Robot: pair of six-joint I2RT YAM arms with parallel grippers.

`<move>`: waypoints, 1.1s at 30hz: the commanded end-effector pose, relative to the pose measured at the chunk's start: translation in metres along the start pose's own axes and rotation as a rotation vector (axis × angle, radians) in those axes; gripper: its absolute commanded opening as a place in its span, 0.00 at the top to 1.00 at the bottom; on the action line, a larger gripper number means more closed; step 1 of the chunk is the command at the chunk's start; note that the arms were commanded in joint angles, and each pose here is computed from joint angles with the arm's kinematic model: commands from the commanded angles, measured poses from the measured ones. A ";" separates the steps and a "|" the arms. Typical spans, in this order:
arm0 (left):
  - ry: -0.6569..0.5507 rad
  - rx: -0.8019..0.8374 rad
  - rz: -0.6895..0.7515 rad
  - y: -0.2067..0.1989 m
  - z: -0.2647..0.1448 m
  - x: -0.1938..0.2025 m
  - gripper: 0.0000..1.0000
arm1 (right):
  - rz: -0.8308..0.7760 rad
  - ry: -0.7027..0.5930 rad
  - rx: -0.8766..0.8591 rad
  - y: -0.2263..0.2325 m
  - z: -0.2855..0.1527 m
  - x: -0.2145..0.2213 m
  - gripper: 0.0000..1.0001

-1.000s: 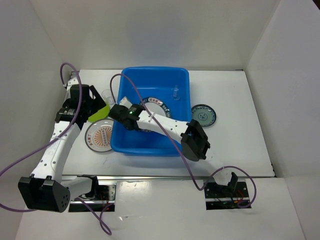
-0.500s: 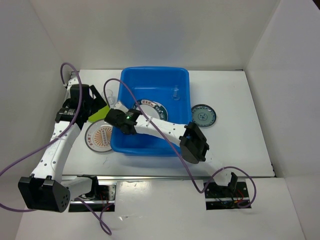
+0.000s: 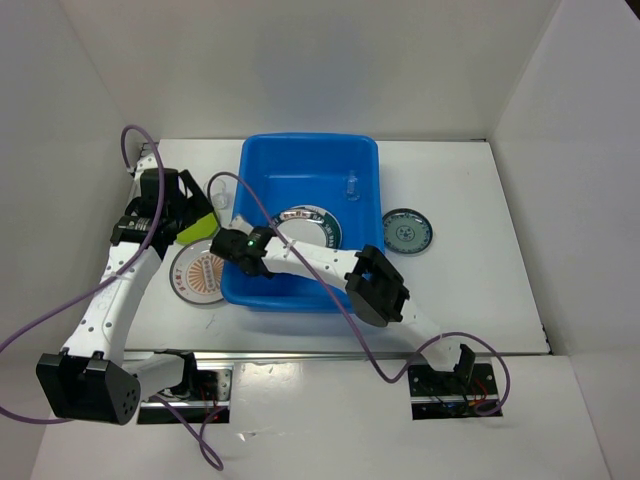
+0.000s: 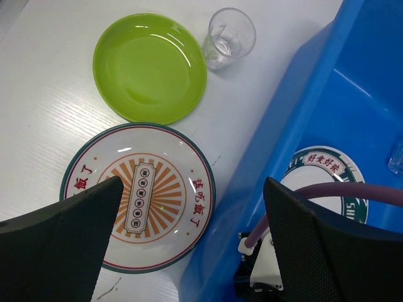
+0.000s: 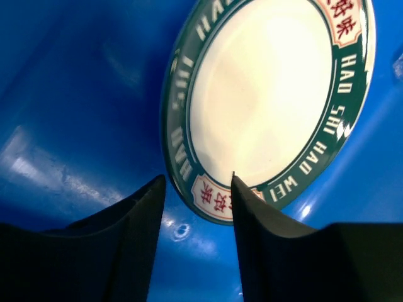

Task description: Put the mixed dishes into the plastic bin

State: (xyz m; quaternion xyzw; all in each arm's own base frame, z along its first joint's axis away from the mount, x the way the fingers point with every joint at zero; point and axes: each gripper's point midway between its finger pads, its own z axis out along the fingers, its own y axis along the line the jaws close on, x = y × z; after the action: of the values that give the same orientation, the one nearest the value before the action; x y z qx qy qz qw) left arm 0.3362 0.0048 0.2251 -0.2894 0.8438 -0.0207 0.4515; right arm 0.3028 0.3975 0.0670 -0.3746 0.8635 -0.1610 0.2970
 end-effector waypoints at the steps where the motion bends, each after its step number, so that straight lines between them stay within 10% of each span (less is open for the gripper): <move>1: -0.025 0.026 -0.016 -0.004 -0.003 -0.006 0.01 | 0.053 -0.041 0.026 -0.009 -0.002 -0.013 0.46; 9: -0.025 0.026 0.007 -0.003 -0.001 -0.005 0.01 | 0.133 -0.098 -0.112 -0.028 -0.037 -0.040 0.32; 18: 0.024 -0.038 0.078 0.007 0.015 -0.001 0.01 | 0.272 -0.403 -0.423 -0.085 -0.175 -0.065 0.21; 25: -0.045 -0.282 -0.132 0.067 -0.004 -0.017 0.01 | 0.525 -0.447 -0.339 -0.166 -0.189 -0.024 0.21; 33: 0.320 -0.293 -0.238 0.087 0.007 0.073 0.01 | 0.585 -0.406 -0.294 -0.184 -0.170 0.019 0.21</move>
State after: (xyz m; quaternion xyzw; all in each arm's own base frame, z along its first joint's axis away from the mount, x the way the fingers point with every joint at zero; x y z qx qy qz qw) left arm 0.2954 0.0603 0.1777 -0.4108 0.8447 0.0448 0.3401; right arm 0.2909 0.2683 0.2843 -0.1856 0.8750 0.1180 0.4313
